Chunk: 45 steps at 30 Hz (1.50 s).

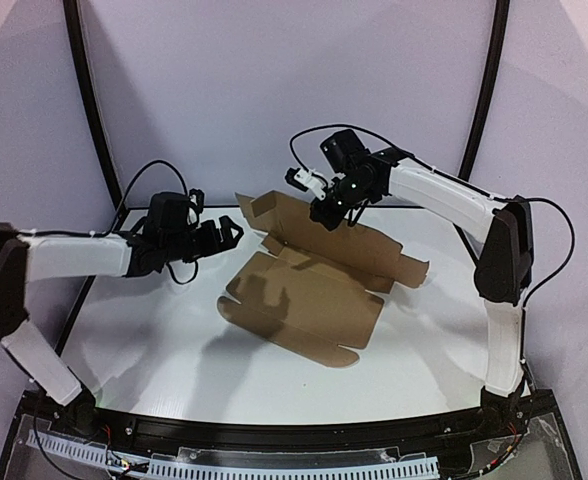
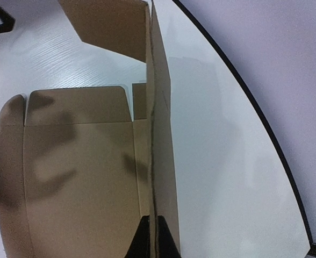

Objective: Fold the paper box

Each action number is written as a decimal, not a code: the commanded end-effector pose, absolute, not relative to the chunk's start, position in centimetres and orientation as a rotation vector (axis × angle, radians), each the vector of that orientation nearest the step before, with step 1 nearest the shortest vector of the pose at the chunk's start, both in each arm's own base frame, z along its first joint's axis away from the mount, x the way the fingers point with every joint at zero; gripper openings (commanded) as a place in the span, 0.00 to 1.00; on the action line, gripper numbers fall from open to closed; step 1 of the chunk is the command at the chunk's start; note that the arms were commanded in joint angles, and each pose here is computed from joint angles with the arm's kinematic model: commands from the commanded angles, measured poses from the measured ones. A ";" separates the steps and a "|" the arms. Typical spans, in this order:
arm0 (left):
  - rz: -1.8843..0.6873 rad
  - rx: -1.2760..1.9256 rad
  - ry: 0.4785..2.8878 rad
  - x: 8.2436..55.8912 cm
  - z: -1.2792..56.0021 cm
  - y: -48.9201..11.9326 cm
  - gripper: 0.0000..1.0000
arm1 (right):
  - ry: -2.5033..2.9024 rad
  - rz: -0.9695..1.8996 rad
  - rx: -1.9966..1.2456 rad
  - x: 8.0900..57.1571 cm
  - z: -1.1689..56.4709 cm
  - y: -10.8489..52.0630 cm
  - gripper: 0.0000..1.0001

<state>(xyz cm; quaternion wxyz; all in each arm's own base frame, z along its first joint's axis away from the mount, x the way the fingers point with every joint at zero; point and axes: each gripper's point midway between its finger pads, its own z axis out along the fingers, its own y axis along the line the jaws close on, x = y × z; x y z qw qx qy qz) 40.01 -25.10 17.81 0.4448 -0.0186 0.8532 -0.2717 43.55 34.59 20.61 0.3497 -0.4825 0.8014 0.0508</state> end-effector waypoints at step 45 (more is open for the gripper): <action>-0.821 0.206 2.247 51.3 6.9 -35.1 0.57 | 2.205 0.351 -1.239 45.7 20.3 33.3 0.00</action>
